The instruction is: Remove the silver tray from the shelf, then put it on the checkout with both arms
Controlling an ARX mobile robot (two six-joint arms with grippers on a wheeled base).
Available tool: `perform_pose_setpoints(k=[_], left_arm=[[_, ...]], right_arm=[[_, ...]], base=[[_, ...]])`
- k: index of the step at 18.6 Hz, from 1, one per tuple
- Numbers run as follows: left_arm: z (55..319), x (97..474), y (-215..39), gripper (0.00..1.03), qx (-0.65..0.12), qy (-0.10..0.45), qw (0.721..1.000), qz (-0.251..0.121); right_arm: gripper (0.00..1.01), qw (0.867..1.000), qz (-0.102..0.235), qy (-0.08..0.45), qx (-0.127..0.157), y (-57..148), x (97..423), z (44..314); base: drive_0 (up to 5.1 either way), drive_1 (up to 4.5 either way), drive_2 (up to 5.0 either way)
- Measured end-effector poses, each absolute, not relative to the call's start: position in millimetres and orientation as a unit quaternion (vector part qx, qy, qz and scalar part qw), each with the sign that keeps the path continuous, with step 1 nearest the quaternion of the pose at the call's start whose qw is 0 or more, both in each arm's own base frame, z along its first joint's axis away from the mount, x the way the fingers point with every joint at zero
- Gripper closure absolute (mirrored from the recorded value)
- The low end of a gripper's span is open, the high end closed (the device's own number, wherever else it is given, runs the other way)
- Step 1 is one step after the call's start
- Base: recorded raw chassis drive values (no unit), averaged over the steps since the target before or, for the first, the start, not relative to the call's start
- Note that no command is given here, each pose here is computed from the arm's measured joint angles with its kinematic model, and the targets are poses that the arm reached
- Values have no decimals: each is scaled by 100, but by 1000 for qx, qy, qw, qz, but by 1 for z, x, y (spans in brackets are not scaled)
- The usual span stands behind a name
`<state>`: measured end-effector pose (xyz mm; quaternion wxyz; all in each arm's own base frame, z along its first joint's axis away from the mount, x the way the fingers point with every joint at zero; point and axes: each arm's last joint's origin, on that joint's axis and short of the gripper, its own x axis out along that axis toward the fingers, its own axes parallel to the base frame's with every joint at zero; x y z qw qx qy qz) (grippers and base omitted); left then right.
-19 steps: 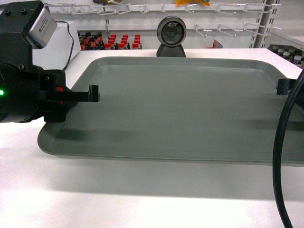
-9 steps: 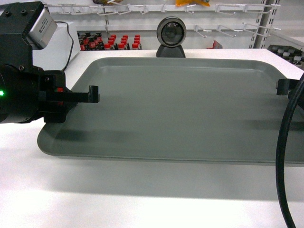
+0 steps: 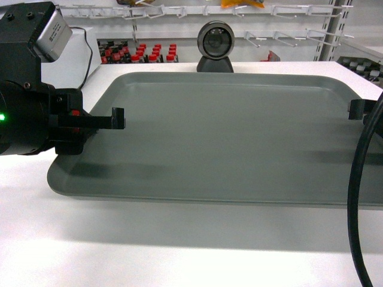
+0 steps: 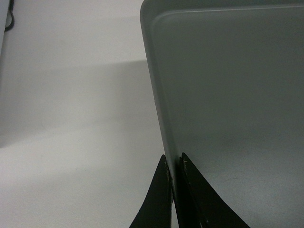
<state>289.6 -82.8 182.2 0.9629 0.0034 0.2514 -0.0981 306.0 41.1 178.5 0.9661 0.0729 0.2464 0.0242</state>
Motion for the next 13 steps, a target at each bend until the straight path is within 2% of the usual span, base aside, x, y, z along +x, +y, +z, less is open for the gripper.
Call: perform_pose_setpoints(k=[1,2,3,4,5,7,9,13], left_arm=[[182,290,-83,100,4,251,963,-98],[181,290,-85,100,10,216,973,-83],[179,289,-90,100,24,174,983,-50],[178,291,-94,100,37,144,989,-10],[180,293,-94,100,36,119,992,7],[192,300,-96,100,39,93,995,14],[197,308,-97,100,45,87,995,16],[189,331,-103,100,43,126,991,1]], right_arm=[[98,966,24,247,73,41,306,178],[98,966,25,247,74,41,306,178],[98,966,25,244,77,41,306,179],[98,977,36,192,83,42,309,180],[98,982,49,159,87,41,310,178],[98,986,62,122,93,40,317,175],[98,986,71,121,94,37,327,176],[98,980,76,165,81,26,358,172]], base=[[0,0,0],[0,0,0],[0,0,0],[0,0,0],[0,0,0],[0,0,0],[0,0,0],[0,0,0]])
